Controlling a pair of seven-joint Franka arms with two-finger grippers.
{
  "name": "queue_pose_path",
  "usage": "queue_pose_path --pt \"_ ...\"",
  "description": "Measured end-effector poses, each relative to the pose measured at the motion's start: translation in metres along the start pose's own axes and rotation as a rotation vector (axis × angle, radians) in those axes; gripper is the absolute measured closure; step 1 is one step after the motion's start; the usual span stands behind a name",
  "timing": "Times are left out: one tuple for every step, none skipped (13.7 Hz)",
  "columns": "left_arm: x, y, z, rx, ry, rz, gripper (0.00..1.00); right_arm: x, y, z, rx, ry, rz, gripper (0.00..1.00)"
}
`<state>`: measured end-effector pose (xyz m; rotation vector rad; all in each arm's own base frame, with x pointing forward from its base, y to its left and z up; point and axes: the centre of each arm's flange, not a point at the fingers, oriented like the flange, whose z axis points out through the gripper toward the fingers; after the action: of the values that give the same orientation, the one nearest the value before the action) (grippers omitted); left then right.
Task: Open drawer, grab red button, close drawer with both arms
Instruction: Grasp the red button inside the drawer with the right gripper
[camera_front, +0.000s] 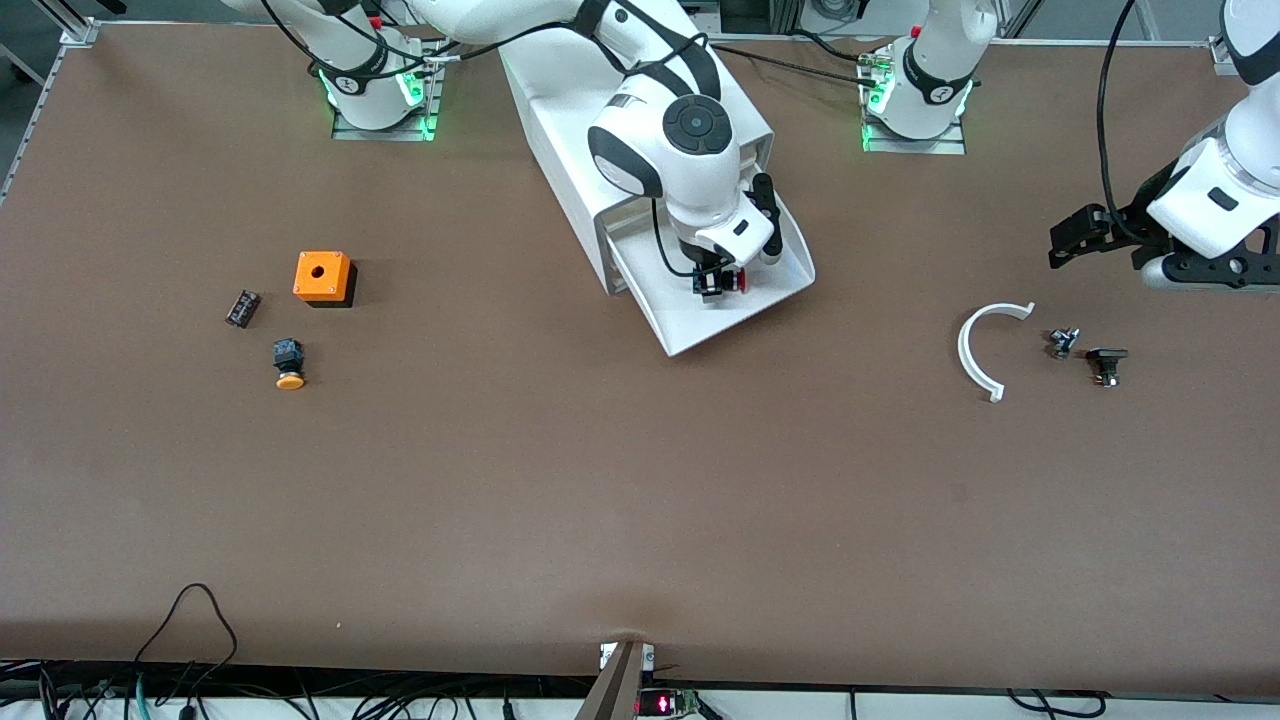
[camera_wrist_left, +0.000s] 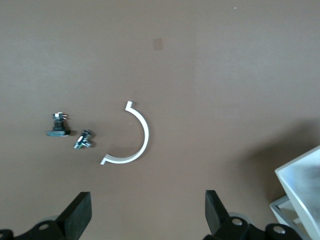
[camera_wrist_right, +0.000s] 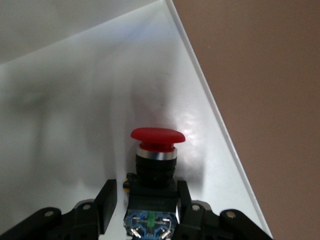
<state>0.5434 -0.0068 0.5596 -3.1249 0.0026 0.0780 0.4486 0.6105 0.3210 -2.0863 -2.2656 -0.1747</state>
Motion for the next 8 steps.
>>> queue_pose_path --pt "0.001 -0.001 0.001 0.009 -0.001 0.001 0.00 -0.001 0.002 -0.001 -0.005 0.001 0.002 0.44" --pt "0.002 -0.001 0.001 0.011 -0.001 0.001 0.00 -0.002 0.004 -0.001 -0.009 0.000 0.005 0.50" --pt "0.002 -0.001 0.000 0.011 0.000 0.002 0.00 -0.004 0.007 -0.002 -0.015 -0.001 0.009 0.59" --pt "0.003 0.000 -0.001 0.011 0.004 0.002 0.00 -0.007 0.011 -0.003 -0.021 -0.003 0.014 0.59" --pt "0.004 0.000 -0.003 0.011 0.008 0.003 0.00 -0.009 0.014 -0.004 -0.027 -0.006 0.018 0.59" --pt "0.004 0.000 -0.005 0.011 0.011 0.004 0.00 -0.011 0.018 -0.006 -0.038 -0.007 0.022 0.59" --pt "0.005 0.001 -0.005 0.011 0.012 0.004 0.00 -0.011 0.021 -0.014 -0.052 -0.003 0.025 0.59" --pt "0.005 0.001 -0.005 0.011 0.013 0.004 0.00 -0.010 0.024 -0.026 -0.072 0.002 0.029 0.59"
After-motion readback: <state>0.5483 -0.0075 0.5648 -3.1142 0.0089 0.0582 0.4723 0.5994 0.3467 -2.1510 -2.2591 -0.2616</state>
